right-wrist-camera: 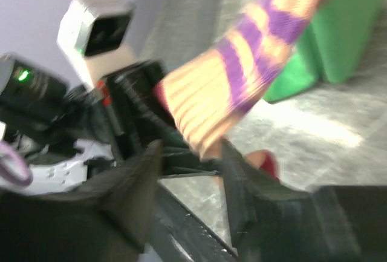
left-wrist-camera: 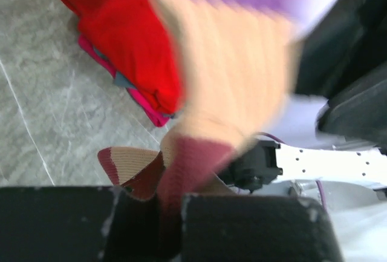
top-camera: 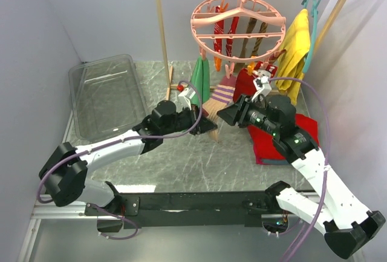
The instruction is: Remove the socks clipped to the hanger
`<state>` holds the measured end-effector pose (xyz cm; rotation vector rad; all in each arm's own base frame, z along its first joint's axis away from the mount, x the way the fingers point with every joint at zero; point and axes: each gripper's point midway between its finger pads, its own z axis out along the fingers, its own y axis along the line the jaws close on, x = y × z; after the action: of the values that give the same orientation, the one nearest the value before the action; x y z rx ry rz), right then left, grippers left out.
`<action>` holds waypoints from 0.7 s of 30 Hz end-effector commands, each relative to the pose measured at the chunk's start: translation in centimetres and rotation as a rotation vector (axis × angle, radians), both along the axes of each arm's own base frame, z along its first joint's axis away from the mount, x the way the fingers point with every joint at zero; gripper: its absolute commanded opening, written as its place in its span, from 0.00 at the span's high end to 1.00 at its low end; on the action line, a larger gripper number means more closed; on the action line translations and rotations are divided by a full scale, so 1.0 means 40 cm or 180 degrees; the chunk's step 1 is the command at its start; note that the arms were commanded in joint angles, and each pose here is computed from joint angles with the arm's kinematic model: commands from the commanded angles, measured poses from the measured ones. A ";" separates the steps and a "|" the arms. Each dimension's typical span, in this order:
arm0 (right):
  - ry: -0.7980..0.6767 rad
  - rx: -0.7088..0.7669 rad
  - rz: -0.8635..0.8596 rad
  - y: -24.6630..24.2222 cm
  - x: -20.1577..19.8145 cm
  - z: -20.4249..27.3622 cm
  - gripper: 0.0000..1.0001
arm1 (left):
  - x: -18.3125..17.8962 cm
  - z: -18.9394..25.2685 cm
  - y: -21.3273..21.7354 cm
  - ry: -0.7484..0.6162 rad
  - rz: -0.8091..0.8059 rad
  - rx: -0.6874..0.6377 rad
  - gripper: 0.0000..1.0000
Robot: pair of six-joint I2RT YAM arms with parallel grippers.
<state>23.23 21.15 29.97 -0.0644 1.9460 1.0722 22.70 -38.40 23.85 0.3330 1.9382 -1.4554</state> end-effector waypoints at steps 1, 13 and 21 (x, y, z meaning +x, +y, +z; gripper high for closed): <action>-0.0384 -0.0442 -0.0484 -0.082 0.036 0.087 0.40 | -0.059 0.090 0.016 -0.0128 -0.0178 -0.0265 0.99; -0.0955 -0.0942 -0.0785 -0.097 0.174 0.245 0.25 | -0.112 0.111 0.051 -0.0137 -0.0225 -0.0242 0.99; -0.1001 -0.0959 -0.0936 -0.071 0.265 0.271 0.25 | -0.126 0.122 0.067 -0.0146 -0.0177 -0.0227 0.99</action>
<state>32.59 18.36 37.48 -0.1144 1.8574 0.5586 18.49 -36.22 27.03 0.3781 1.9010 -1.5116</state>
